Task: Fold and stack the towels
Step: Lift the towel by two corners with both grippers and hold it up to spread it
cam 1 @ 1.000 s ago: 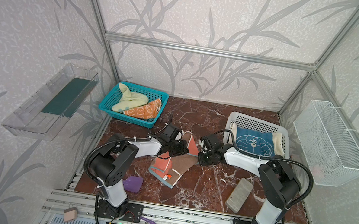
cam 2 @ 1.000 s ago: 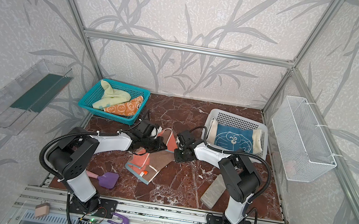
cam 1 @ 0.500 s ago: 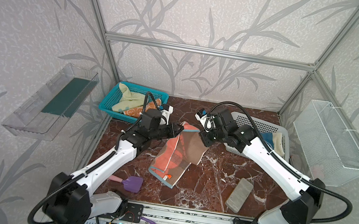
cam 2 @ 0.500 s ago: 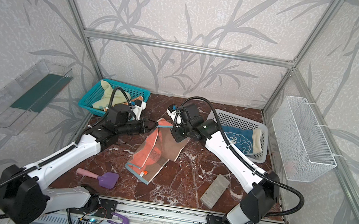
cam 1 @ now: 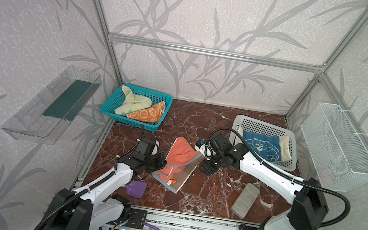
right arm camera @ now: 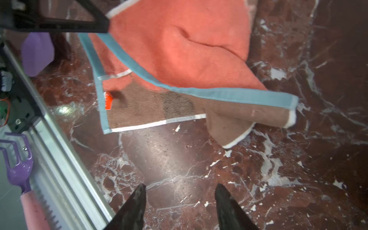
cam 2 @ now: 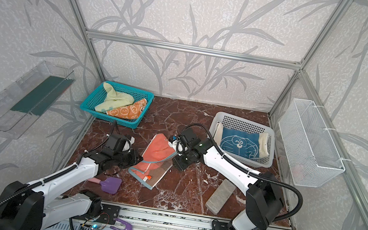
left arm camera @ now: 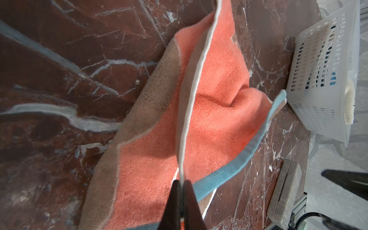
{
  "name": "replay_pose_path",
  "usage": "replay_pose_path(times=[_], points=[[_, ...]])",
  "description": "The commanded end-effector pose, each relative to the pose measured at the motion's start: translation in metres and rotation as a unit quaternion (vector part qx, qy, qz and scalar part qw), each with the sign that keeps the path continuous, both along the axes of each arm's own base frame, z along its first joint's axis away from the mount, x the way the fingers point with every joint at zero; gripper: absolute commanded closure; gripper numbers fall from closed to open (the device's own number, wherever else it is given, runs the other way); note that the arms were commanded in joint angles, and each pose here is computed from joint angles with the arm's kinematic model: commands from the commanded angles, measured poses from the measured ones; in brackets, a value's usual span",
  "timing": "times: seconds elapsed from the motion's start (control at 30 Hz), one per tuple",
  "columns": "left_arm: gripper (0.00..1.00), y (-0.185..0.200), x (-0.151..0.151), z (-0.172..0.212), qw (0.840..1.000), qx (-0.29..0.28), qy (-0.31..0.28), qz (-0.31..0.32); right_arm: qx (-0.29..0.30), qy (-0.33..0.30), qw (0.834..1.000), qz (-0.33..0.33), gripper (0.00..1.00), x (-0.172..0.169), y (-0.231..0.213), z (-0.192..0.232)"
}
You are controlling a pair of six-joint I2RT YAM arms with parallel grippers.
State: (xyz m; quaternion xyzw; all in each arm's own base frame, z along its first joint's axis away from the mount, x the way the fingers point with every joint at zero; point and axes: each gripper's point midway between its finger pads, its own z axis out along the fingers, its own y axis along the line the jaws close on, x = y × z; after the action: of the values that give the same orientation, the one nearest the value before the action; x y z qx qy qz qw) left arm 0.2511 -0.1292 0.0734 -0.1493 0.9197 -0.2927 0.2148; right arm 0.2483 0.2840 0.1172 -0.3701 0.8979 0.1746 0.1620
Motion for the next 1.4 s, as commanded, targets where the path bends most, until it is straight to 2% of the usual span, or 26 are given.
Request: replay_pose_path(times=[0.0,0.07,0.13,0.23,0.3,0.43,0.63,0.73,0.87,0.93,0.97,1.07,1.17,1.23,1.37], points=[[1.0,0.005,0.006,0.008,1.0,0.007,-0.019,0.006,0.055,0.009,0.994,-0.091,0.42,0.044,-0.015,-0.009],[1.0,0.005,0.006,0.008,1.0,0.007,-0.02,0.004,0.1,0.025,0.989,-0.107,0.41,0.062,-0.017,-0.011],[1.0,0.004,0.006,0.008,1.0,0.005,-0.018,0.002,0.131,0.028,0.987,-0.09,0.4,0.07,-0.009,-0.009],[1.0,0.003,0.007,0.007,1.0,0.004,-0.014,-0.001,0.124,0.008,0.991,-0.058,0.39,0.08,-0.004,-0.018],[1.0,0.003,0.007,0.006,1.0,0.002,-0.013,-0.001,0.129,0.021,0.989,-0.066,0.37,0.093,-0.007,-0.025],[1.0,0.003,0.007,0.001,1.0,-0.002,-0.007,0.001,0.226,0.097,0.966,-0.076,0.31,0.112,-0.002,-0.017],[1.0,0.002,0.01,0.002,1.0,-0.007,-0.007,0.002,0.216,0.128,0.965,-0.073,0.3,0.114,0.0,-0.041],[1.0,0.001,0.012,0.004,1.0,-0.006,-0.006,-0.002,0.231,0.153,0.959,-0.061,0.3,0.107,0.008,-0.044],[1.0,0.001,0.014,0.007,1.0,-0.008,-0.009,-0.002,0.229,0.157,0.96,-0.04,0.31,0.097,0.016,-0.047],[1.0,0.001,0.015,0.01,1.0,-0.007,-0.012,0.0,0.224,0.159,0.961,-0.039,0.36,0.094,0.015,-0.049],[1.0,0.002,0.016,0.012,1.0,-0.007,-0.013,0.0,0.219,0.156,0.962,-0.041,0.44,0.094,0.013,-0.049],[1.0,0.002,0.018,0.019,1.0,-0.005,-0.018,-0.002,0.212,0.136,0.967,-0.045,0.78,0.094,0.008,-0.043],[1.0,0.004,0.021,0.038,0.999,-0.003,-0.035,-0.004,0.199,0.094,0.974,-0.057,0.99,0.099,0.0,-0.022],[1.0,0.005,0.023,0.059,0.999,0.0,-0.053,-0.006,0.197,0.06,0.976,-0.066,1.0,0.1,-0.006,0.001],[1.0,0.011,0.03,0.118,0.993,0.013,-0.114,-0.008,0.203,-0.046,0.976,-0.069,1.0,0.095,-0.014,0.081]])
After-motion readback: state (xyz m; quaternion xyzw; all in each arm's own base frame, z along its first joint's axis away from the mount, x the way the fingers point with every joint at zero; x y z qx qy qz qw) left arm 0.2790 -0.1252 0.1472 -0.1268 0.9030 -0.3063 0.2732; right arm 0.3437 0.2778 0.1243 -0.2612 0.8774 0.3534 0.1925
